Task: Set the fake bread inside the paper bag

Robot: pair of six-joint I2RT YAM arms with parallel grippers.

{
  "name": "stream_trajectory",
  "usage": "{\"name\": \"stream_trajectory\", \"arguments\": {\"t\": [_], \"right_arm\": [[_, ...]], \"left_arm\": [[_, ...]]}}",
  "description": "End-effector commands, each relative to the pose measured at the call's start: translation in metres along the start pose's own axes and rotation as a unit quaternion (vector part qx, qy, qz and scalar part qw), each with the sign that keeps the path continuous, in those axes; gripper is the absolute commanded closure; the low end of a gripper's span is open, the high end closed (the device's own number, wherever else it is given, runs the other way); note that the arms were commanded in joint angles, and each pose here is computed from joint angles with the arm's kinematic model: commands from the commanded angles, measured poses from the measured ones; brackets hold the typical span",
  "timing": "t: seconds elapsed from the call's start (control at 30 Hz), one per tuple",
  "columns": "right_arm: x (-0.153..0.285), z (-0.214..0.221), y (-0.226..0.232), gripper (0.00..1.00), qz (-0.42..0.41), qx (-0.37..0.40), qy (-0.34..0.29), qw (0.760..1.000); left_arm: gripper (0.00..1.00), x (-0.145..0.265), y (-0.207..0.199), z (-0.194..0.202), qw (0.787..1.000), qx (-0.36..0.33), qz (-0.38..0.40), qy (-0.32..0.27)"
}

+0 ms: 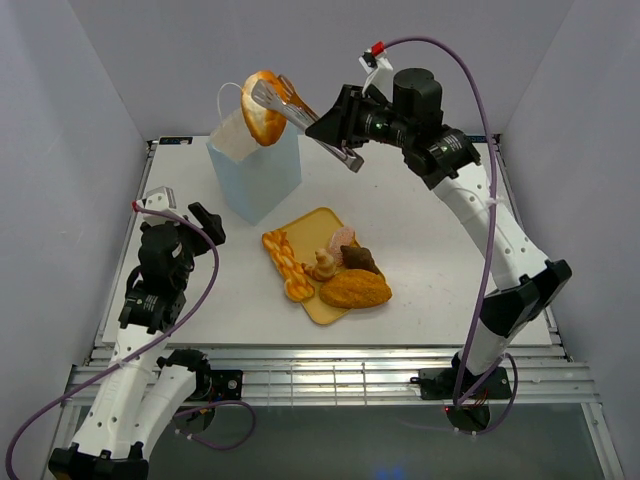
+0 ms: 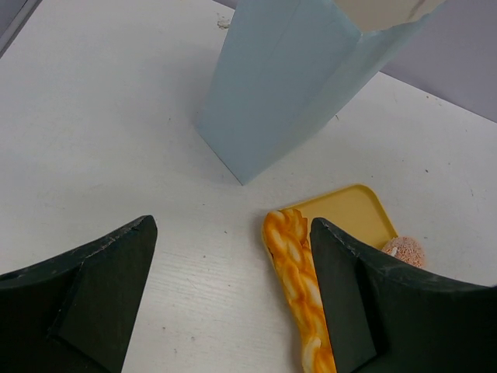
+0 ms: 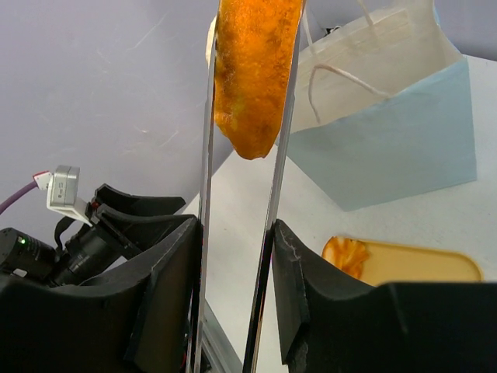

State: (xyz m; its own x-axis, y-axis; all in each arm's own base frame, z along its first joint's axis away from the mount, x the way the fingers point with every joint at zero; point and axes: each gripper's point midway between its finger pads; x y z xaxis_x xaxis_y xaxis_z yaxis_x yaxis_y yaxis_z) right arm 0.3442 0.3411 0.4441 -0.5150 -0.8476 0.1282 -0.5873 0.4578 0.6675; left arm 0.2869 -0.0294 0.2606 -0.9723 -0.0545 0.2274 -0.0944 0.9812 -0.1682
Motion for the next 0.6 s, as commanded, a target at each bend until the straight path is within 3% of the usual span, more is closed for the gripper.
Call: {"name": "stream_trajectory", "arguments": {"t": [0.0,0.57], "right_arm": [[0.008,-0.041,0.053,0.74,-0.083,0.032,-0.053,0.995],[-0.065,-0.036,0.031,0.75,-0.139,-0.018,-0.044,0.989]], "left_arm": [[0.10,-0.001,0.000,-0.004,1.000,-0.001,0.000,-0.005],[0.10,-0.001,-0.003,-0.004,1.000,0.002,0.008,-0.004]]}}
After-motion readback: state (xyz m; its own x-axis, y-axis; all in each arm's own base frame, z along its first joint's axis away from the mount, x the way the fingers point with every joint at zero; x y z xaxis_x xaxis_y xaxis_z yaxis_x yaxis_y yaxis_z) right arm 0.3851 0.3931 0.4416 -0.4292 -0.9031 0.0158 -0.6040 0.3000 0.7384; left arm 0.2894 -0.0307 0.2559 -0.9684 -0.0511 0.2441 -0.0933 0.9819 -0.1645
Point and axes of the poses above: each gripper's point midway between its finger pads, its own x axis back along the fingers, its own y axis along the line the jaws close on, z = x × y, and after that the axes turned 9 degrees about -x, right-handed
